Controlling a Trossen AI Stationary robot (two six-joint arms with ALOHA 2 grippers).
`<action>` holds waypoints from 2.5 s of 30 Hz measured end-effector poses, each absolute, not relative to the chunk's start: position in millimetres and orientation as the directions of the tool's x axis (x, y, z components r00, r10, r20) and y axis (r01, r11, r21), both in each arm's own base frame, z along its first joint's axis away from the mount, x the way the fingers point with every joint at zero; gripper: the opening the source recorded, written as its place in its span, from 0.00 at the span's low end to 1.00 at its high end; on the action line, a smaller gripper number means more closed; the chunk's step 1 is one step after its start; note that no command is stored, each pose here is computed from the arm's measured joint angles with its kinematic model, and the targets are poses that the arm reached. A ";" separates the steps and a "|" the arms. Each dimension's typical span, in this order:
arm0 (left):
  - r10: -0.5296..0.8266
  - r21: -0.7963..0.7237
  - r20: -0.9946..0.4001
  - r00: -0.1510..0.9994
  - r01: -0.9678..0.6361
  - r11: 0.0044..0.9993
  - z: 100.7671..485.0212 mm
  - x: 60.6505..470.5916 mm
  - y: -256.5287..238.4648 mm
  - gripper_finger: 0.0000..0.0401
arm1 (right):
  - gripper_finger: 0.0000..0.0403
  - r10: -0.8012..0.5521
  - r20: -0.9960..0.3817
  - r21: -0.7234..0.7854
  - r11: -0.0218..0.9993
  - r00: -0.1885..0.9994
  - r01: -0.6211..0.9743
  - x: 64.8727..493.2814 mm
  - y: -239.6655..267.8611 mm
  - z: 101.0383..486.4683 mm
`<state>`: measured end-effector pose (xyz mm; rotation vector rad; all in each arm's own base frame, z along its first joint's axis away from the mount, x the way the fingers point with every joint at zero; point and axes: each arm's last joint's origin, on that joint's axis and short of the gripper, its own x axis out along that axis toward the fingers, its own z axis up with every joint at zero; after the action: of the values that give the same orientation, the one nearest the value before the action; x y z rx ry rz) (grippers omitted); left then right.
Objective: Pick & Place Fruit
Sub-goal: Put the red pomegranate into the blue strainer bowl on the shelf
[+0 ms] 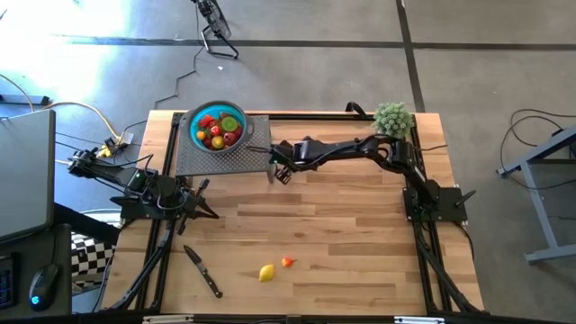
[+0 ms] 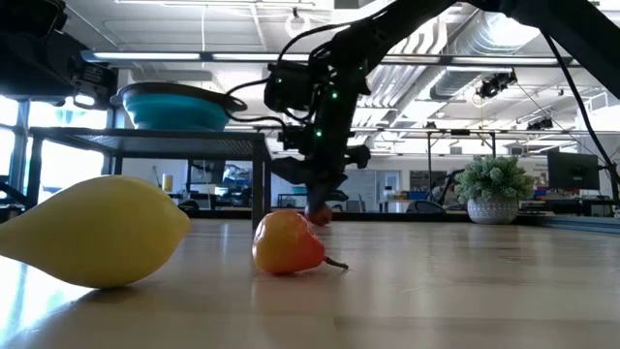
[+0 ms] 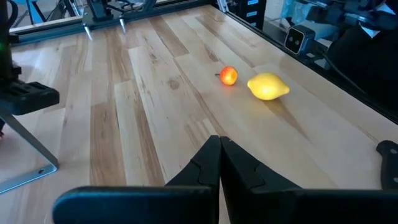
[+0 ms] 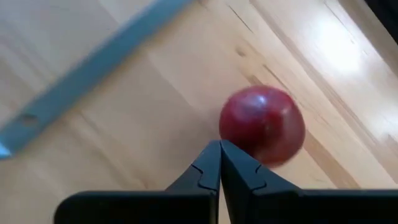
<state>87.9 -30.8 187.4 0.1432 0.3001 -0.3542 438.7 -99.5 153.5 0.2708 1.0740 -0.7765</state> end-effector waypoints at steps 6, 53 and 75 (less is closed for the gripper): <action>-0.319 0.086 -0.314 0.894 0.361 0.929 187.3 87.9 -30.7 0.00 | 0.00 -0.466 -0.868 -0.216 0.661 0.168 0.718 431.1 -103.6 151.9; -0.319 0.057 -0.316 0.894 0.353 0.934 187.1 87.8 -30.7 0.00 | 0.00 -0.337 -0.867 0.022 0.710 0.367 0.704 427.2 -130.8 190.0; -0.318 0.053 -0.316 0.894 0.352 0.935 187.1 87.8 -30.7 0.00 | 0.01 -0.363 -0.898 -0.015 0.593 0.251 0.805 419.6 -145.2 171.4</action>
<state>87.8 -30.7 187.1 0.1103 0.3083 -0.3482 419.6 -145.2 171.4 0.5079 1.0355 -0.8422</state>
